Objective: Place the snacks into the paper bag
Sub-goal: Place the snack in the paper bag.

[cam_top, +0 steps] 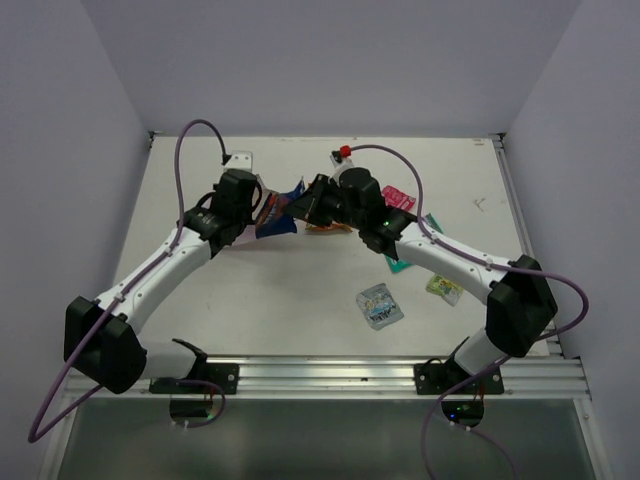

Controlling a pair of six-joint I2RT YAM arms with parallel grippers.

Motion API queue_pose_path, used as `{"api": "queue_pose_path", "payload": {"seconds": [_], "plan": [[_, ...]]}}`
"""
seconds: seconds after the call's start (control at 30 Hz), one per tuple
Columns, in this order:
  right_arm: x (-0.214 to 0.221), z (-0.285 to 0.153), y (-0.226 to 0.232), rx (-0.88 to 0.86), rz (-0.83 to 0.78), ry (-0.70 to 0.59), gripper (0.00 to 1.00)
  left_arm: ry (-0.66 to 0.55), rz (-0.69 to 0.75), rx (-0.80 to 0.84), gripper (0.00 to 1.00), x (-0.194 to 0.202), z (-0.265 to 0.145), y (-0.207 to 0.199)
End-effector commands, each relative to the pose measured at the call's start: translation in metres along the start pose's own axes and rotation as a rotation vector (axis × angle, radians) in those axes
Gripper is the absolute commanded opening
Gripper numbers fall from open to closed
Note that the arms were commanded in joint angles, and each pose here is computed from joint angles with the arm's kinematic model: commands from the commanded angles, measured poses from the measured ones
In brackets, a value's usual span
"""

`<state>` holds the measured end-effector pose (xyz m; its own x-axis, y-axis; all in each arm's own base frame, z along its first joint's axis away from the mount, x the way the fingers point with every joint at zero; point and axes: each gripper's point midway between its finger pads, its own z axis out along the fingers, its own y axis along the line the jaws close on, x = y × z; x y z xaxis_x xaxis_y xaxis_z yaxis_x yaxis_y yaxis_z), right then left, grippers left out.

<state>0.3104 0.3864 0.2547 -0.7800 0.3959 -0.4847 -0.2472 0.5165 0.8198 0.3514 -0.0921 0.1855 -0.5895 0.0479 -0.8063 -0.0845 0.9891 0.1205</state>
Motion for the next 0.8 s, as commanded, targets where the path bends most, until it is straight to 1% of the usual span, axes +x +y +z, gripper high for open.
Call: {"api": "queue_pose_path", "payload": {"seconds": [0.0, 0.1, 0.2, 0.4, 0.67, 0.77], "plan": [[0.002, 0.008, 0.026, -0.136, 0.004, 0.009, 0.00, -0.089, -0.015, 0.092, 0.00, -0.027, -0.015, -0.011], [0.007, 0.010, 0.036, -0.204, -0.002, 0.036, 0.00, -0.101, 0.003, 0.104, 0.00, -0.029, -0.022, -0.009], [0.010, 0.008, 0.036, -0.214, -0.018, 0.045, 0.00, -0.118, 0.013, 0.124, 0.00, -0.032, -0.028, -0.009], [0.004, 0.012, 0.016, -0.141, -0.028, -0.012, 0.00, -0.136, 0.014, 0.157, 0.00, -0.037, -0.038, -0.009], [0.003, 0.034, -0.012, -0.052, 0.038, -0.060, 0.00, -0.140, -0.022, 0.178, 0.00, -0.039, -0.042, -0.013], [0.008, 0.047, -0.015, -0.047, 0.057, -0.049, 0.00, -0.129, -0.042, 0.157, 0.00, -0.036, -0.040, -0.010]]}}
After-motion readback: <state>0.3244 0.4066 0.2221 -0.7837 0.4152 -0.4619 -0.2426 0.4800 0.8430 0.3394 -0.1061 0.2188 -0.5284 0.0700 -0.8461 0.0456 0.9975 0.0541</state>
